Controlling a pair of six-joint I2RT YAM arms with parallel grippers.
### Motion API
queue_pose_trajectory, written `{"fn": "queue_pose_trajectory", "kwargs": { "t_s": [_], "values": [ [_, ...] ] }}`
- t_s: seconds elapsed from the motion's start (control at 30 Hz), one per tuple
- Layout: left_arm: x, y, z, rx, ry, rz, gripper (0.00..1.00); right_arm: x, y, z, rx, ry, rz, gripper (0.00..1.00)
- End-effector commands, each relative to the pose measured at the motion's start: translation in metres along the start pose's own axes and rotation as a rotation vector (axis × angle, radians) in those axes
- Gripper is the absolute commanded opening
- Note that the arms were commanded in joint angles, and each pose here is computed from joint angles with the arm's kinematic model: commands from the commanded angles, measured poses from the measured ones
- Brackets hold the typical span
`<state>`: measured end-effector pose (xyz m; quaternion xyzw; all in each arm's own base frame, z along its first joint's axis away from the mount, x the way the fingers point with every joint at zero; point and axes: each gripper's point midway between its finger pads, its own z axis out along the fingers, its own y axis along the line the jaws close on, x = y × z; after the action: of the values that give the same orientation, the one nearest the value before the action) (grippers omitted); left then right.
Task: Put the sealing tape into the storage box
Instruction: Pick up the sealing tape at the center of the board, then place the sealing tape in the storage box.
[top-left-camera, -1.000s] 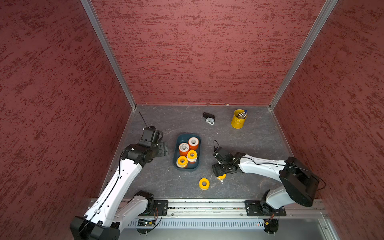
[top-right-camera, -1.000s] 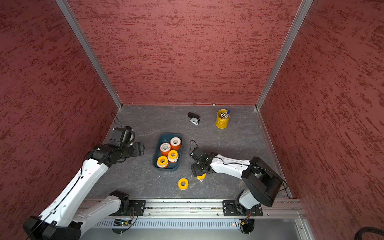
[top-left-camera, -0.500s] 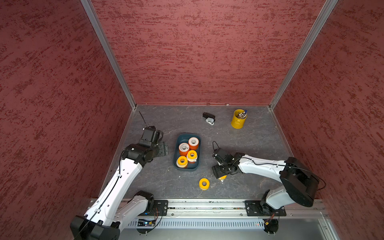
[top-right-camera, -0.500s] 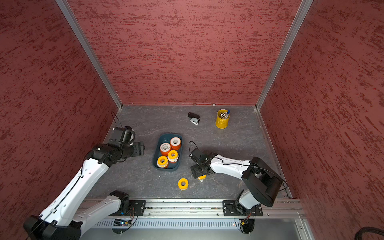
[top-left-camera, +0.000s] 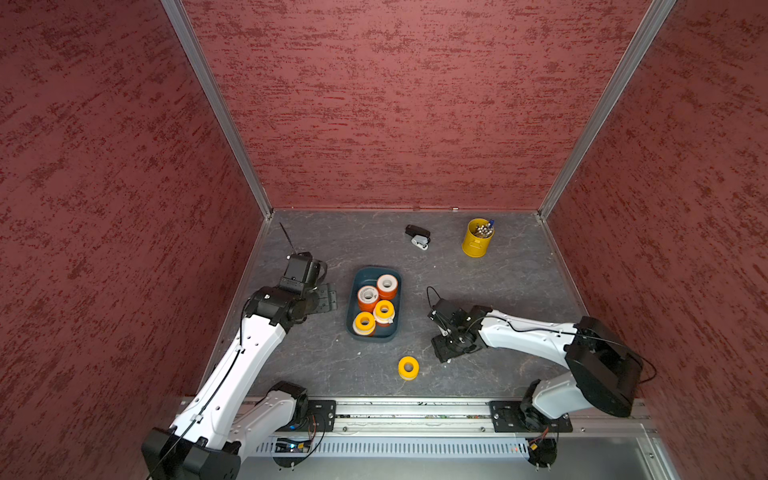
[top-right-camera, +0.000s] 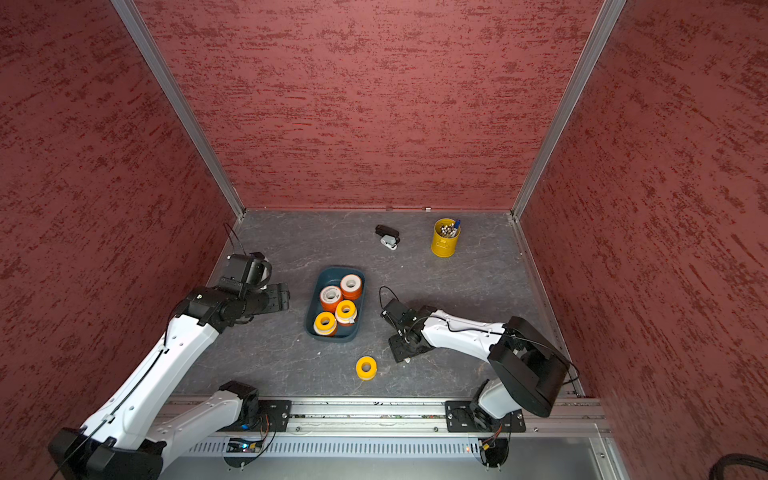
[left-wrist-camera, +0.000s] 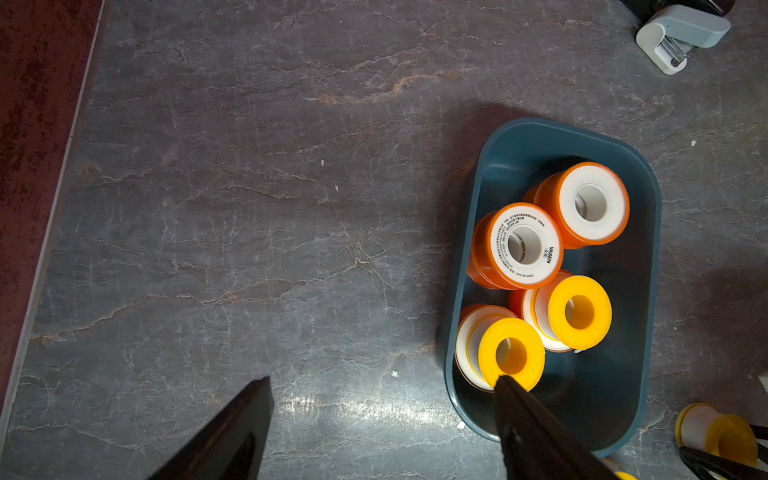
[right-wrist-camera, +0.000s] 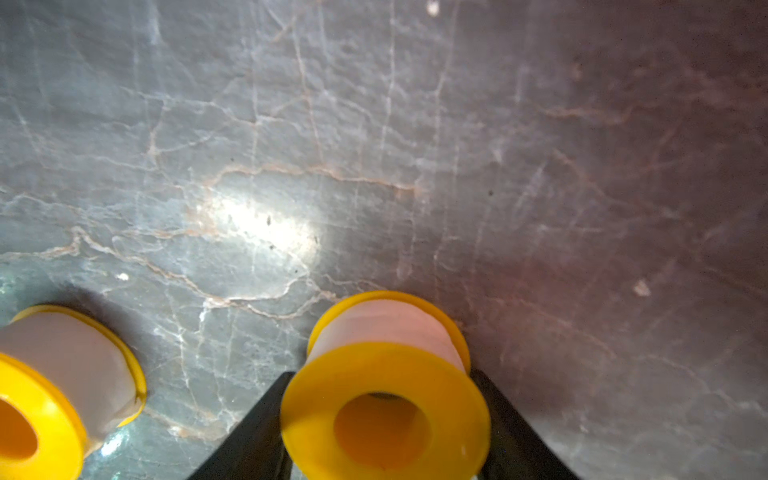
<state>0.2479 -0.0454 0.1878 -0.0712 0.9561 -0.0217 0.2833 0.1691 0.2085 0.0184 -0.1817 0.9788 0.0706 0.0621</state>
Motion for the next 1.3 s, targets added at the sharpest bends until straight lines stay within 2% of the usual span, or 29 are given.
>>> {"fn": "queue_pose_trajectory", "kwargs": {
  "t_s": [0.0,0.2,0.4,0.77,1.03,1.27],
  "values": [
    [-0.001,-0.002,0.001,0.015,-0.006,0.004,0.86,0.004,0.003,0.003,-0.006,0.023,-0.013,0.56],
    [-0.001,-0.001,0.001,0.014,-0.006,0.003,0.87,-0.005,0.009,-0.003,-0.017,0.005,-0.030,0.51],
    [-0.001,-0.001,0.001,0.014,-0.006,0.004,0.86,-0.034,0.014,-0.029,0.009,-0.078,-0.077,0.50],
    [-0.001,0.000,0.001,0.009,-0.010,0.000,0.87,-0.146,0.068,-0.079,-0.014,-0.275,-0.214,0.51],
    [-0.001,0.000,0.001,0.007,-0.008,0.002,0.87,-0.208,0.102,-0.082,-0.028,-0.306,-0.275,0.51],
    [-0.001,0.000,0.002,0.007,-0.006,0.000,0.87,-0.236,0.103,-0.067,0.003,-0.295,-0.285,0.52]
  ]
}}
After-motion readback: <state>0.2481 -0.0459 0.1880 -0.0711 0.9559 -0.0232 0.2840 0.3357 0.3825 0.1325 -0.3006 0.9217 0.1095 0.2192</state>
